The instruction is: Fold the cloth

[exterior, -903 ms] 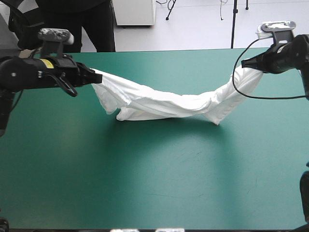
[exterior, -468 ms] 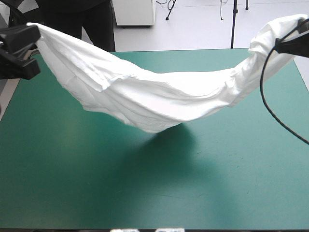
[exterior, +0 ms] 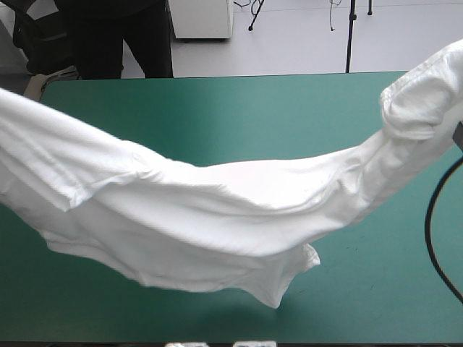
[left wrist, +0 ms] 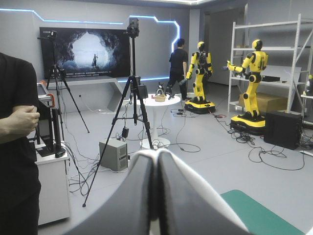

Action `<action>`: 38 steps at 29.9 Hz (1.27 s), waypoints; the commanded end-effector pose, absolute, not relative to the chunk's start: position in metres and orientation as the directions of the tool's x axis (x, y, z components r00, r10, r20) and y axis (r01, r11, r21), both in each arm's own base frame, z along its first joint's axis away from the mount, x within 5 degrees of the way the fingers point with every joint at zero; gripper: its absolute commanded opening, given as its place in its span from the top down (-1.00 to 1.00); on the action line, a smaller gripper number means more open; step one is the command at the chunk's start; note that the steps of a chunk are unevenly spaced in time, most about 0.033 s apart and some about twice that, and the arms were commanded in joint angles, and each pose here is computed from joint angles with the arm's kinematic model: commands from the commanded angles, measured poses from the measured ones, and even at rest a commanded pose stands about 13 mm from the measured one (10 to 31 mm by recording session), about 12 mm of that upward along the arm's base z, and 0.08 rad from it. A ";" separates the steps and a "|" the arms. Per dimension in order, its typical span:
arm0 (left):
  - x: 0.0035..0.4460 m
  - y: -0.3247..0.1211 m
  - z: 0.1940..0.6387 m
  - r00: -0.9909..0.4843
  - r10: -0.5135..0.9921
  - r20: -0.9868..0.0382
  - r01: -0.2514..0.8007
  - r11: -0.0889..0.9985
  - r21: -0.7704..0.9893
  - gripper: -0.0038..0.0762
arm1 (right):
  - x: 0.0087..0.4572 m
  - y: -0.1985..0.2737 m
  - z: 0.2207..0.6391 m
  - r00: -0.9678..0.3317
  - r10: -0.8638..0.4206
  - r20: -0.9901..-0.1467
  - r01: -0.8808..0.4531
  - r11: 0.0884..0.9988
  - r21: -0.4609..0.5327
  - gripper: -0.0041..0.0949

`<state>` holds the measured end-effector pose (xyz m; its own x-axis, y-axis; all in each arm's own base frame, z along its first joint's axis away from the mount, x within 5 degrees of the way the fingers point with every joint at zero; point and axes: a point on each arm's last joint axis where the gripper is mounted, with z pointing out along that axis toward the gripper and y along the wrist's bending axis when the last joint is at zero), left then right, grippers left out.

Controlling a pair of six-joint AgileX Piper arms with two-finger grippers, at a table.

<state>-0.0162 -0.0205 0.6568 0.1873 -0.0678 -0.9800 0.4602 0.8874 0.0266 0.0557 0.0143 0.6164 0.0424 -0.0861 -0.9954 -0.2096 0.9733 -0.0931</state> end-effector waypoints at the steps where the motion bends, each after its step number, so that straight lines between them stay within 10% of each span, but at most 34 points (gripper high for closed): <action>1: -0.023 -0.020 0.662 0.238 -0.103 -0.966 0.474 0.880 0.022 0.93 | 0.035 0.010 0.624 0.128 -0.083 -0.988 -0.197 0.975 -0.108 0.94; 10: 0.026 -0.030 0.638 -0.007 -0.054 -0.999 0.466 0.883 -0.051 0.93 | 0.062 0.014 0.594 -0.018 -0.111 -0.994 -0.207 0.973 -0.105 0.94; 24: 0.211 -0.060 0.501 -0.448 -0.005 -0.894 0.295 0.943 -0.153 0.93 | 0.265 0.037 0.509 -0.379 -0.247 -0.892 -0.171 0.966 -0.194 0.94; 38: 0.363 -0.076 0.388 -0.572 0.106 -0.813 0.171 0.985 0.008 0.93 | 0.436 0.061 0.416 -0.525 -0.205 -0.826 -0.184 0.975 -0.125 0.94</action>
<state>0.3522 -0.0772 0.3761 -0.6641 0.1216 -0.7377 0.1947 0.9808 -0.0136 0.4296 0.0648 0.3991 -0.6097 -0.2367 -0.7564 -0.2059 0.9689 -0.1373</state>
